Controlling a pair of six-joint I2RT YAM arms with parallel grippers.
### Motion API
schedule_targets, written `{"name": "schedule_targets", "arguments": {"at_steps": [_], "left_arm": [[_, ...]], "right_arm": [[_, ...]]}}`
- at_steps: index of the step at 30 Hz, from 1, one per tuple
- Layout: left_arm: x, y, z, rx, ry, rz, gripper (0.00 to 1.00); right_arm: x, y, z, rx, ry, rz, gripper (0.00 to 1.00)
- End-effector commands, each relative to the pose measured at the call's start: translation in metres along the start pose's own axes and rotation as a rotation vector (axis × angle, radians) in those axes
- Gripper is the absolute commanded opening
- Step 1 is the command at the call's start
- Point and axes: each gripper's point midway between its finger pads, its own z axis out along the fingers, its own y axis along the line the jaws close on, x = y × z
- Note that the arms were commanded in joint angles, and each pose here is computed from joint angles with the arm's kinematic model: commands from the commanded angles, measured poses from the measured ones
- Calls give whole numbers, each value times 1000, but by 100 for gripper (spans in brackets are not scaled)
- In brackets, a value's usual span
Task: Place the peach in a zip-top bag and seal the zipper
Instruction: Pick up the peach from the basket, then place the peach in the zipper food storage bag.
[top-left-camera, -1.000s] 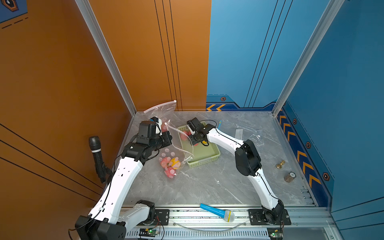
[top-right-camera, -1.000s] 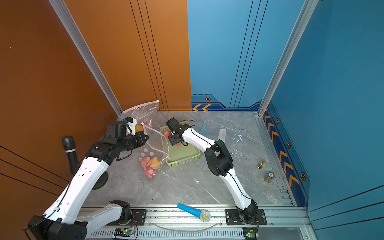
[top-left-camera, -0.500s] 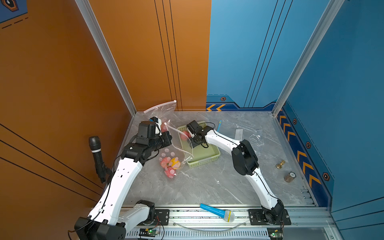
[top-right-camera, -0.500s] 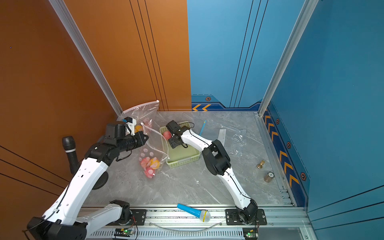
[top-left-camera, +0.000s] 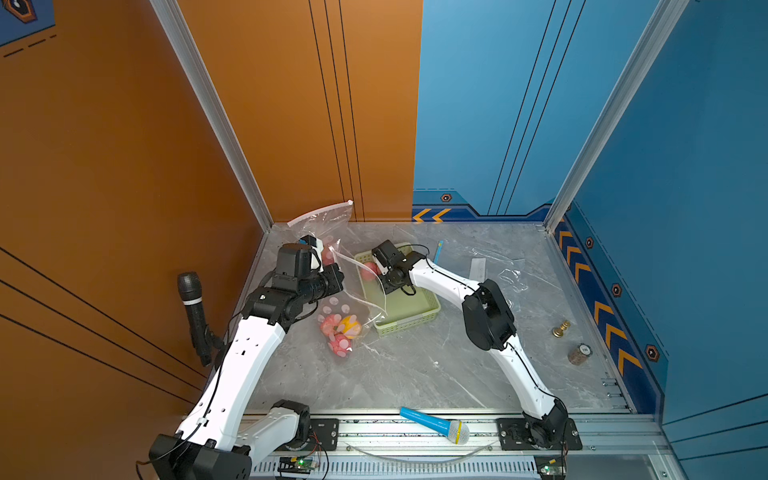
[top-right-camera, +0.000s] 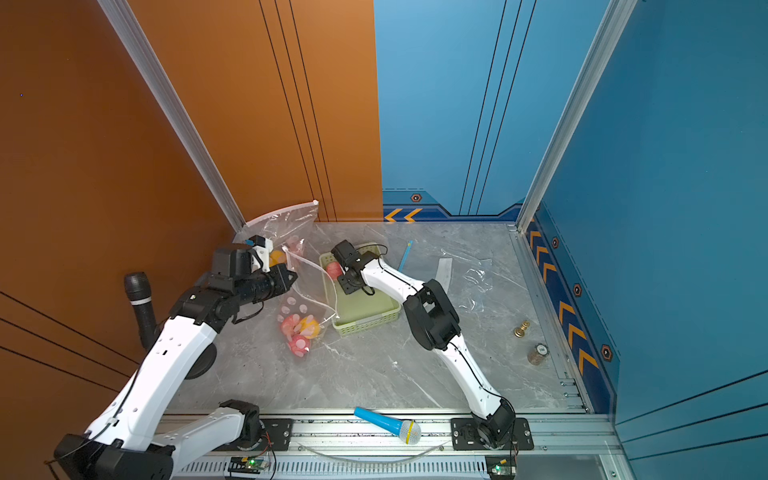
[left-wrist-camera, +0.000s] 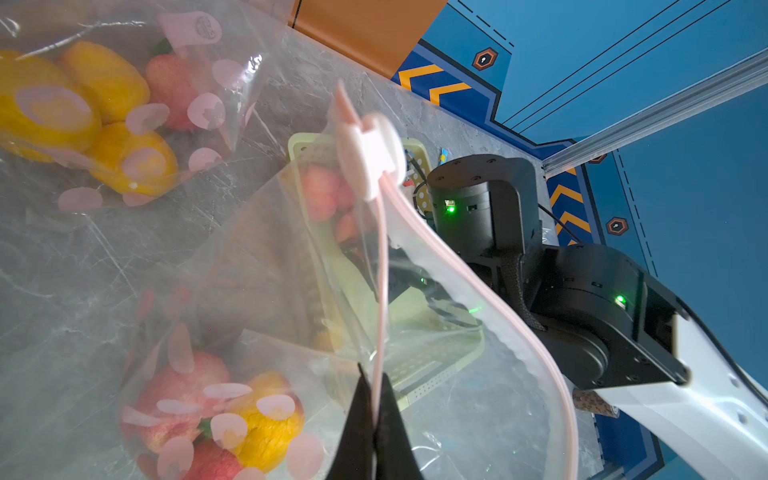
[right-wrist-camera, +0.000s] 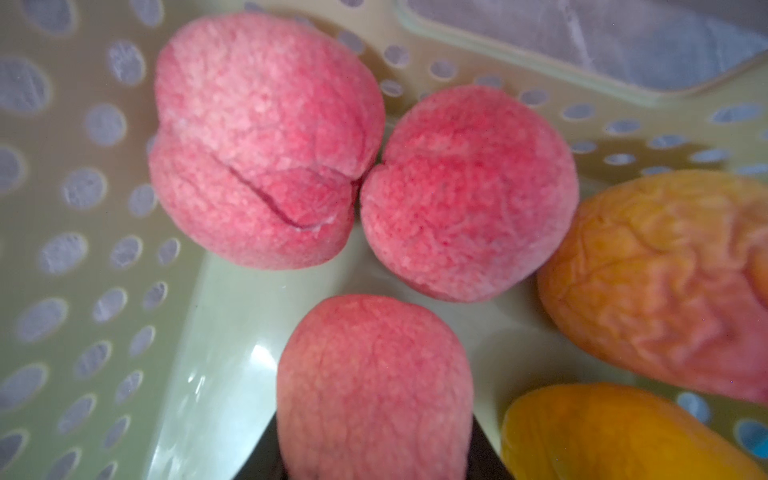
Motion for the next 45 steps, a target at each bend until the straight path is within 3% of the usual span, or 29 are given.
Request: {"name": "schedule_targets", "arguments": {"at_steps": [1, 10, 23, 28, 32, 45], "left_arm": [[4, -4, -3, 24, 2, -1, 0], [4, -7, -7, 35, -5, 0, 0], [6, -6, -8, 33, -8, -4, 0], [8, -5, -9, 30, -8, -7, 0], [7, -6, -10, 36, -12, -6, 0], [9, -9, -16, 52, -18, -10, 0]], "right_arm": [[-19, 9, -50, -27, -80, 1, 29], [-31, 13, -182, -64, -279, 70, 22], [-27, 77, -325, -206, -517, -55, 21], [-23, 111, -340, -313, -529, -108, 21], [-22, 129, -330, -352, -502, -131, 21], [-27, 134, -292, -291, -436, -144, 20]]}}
